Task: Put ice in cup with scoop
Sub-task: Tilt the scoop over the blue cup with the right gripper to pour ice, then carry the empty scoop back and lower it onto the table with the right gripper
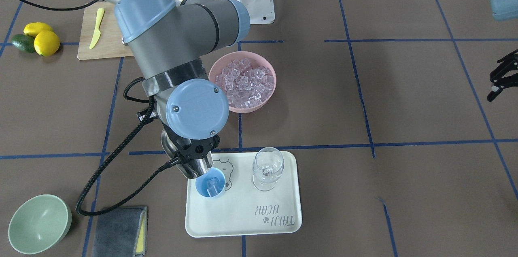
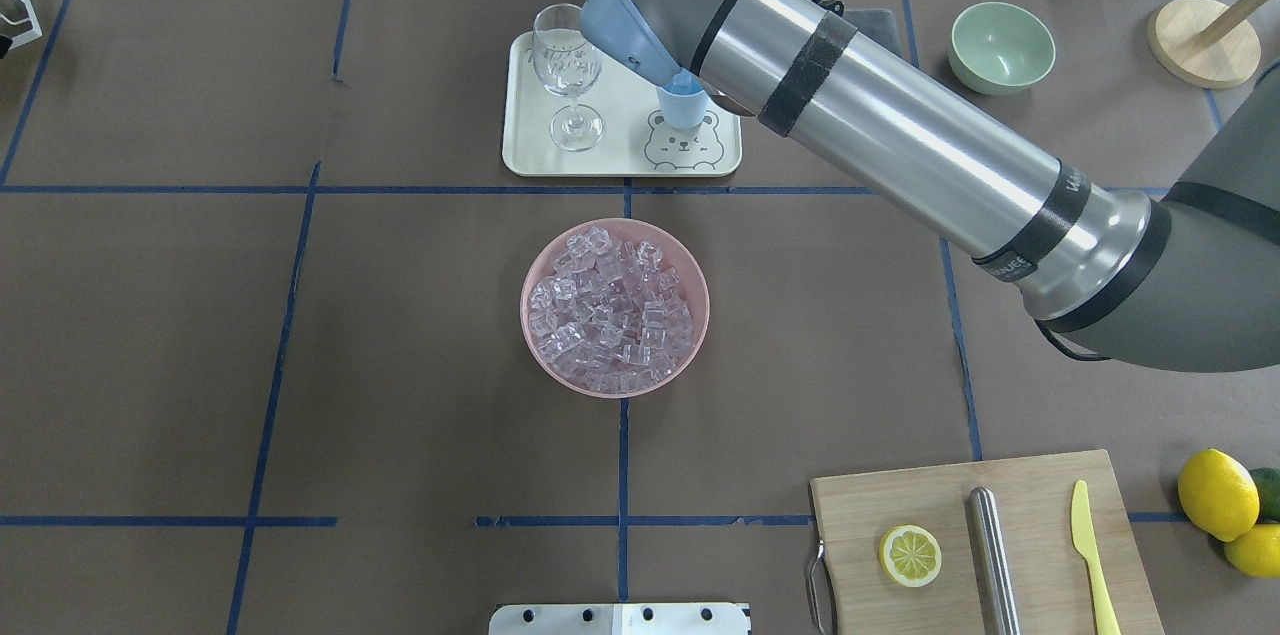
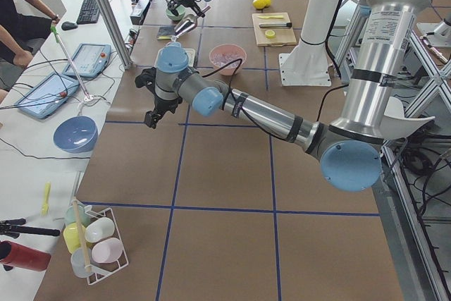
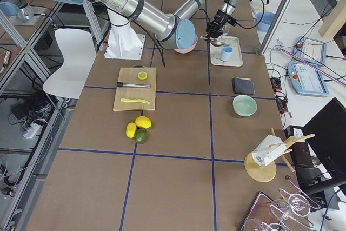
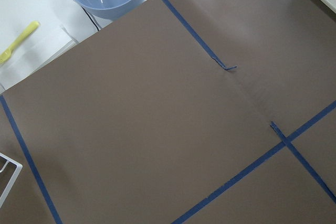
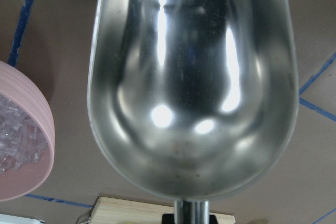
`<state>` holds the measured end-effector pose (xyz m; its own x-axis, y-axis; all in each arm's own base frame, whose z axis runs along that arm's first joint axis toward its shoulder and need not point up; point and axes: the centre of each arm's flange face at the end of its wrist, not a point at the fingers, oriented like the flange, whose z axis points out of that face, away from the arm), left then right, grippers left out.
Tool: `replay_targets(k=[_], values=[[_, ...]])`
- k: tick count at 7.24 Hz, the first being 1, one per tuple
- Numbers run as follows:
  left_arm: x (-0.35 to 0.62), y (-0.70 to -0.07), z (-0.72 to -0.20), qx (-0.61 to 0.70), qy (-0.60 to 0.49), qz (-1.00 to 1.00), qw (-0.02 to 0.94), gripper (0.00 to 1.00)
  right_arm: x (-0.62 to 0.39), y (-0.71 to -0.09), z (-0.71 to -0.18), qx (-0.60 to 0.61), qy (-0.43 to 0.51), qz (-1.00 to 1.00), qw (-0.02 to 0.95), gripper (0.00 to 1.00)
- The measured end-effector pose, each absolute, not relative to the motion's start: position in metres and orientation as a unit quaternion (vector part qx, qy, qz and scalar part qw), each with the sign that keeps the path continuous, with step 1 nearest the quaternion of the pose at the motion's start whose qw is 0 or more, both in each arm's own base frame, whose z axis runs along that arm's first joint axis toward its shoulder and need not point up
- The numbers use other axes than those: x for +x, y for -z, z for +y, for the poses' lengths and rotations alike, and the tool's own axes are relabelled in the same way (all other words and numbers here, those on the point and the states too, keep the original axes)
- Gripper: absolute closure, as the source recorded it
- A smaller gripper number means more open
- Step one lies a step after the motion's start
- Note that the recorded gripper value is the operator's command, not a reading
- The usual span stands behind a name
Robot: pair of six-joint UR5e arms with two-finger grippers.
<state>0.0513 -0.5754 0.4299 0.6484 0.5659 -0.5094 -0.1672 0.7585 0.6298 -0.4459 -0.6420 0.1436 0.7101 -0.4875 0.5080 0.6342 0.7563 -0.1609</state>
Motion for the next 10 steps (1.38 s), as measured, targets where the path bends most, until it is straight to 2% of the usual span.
replay_targets(k=[5, 8, 10], values=[[0.051, -0.429, -0.577, 0.275, -0.211, 0.362, 0.865, 0.0, -0.427, -0.156, -0.625, -0.147, 0.309, -0.233, 0.91, 1.0], [0.046, -0.432, -0.578, 0.264, -0.203, 0.361, 0.871, 0.0, -0.359, -0.194, -0.62, -0.136, 0.273, -0.24, 0.922, 1.0], [0.046, -0.434, -0.578, 0.262, -0.202, 0.36, 0.872, 0.0, -0.281, -0.236, -0.593, -0.092, 0.25, -0.247, 0.932, 1.0]])
